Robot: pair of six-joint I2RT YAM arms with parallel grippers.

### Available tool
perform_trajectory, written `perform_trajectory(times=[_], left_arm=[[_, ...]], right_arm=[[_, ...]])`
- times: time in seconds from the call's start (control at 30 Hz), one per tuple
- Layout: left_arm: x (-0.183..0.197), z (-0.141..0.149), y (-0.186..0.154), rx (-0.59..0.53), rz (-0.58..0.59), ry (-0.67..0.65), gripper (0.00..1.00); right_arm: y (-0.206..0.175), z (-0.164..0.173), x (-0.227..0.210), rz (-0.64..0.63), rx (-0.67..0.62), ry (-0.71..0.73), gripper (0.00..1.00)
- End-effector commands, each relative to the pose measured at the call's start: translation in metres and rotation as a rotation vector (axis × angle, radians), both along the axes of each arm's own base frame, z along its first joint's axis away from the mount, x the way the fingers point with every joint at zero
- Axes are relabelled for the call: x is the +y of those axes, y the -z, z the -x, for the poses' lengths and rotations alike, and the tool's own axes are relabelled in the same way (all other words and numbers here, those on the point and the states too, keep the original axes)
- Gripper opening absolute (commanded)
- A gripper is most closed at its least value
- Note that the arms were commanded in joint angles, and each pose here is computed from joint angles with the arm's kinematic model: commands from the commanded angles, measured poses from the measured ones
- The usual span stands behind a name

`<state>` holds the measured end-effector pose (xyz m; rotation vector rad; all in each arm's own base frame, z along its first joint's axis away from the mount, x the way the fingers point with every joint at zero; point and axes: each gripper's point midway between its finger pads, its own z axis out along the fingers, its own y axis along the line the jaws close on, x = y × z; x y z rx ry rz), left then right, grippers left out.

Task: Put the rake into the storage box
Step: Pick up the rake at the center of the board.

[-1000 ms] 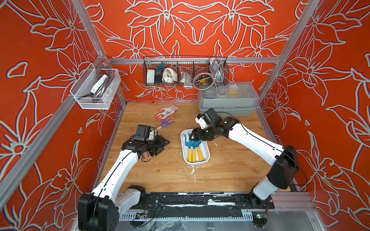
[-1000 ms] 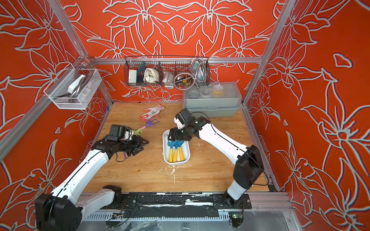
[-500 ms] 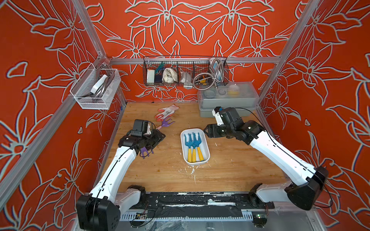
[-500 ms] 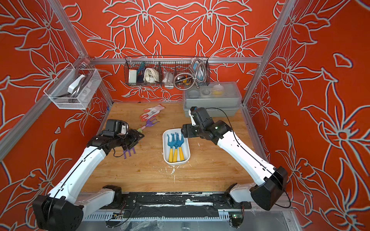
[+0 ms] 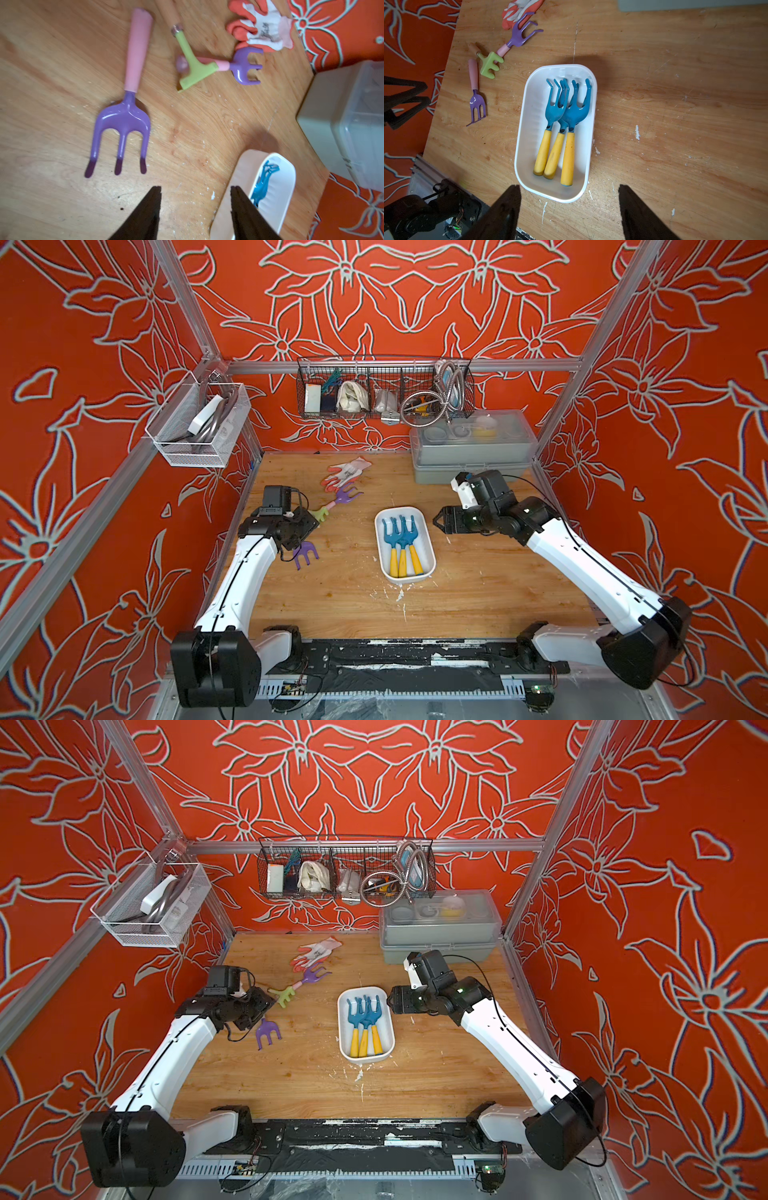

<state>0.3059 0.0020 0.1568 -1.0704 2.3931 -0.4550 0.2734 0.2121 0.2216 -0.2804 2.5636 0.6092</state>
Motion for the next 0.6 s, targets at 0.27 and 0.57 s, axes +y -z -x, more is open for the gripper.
perform_trajectory(times=[0.27, 0.57], left_arm=[[0.033, -0.010, 0.066, 0.246, -0.113, 0.030, 0.49], [0.046, -0.028, 0.085, 0.329, -0.176, 0.089, 0.49]], right_arm=[[0.027, 0.007, 0.018, -0.035, 0.132, -0.065, 0.70], [0.037, 0.002, 0.025, -0.029, 0.165, -0.078, 0.69]])
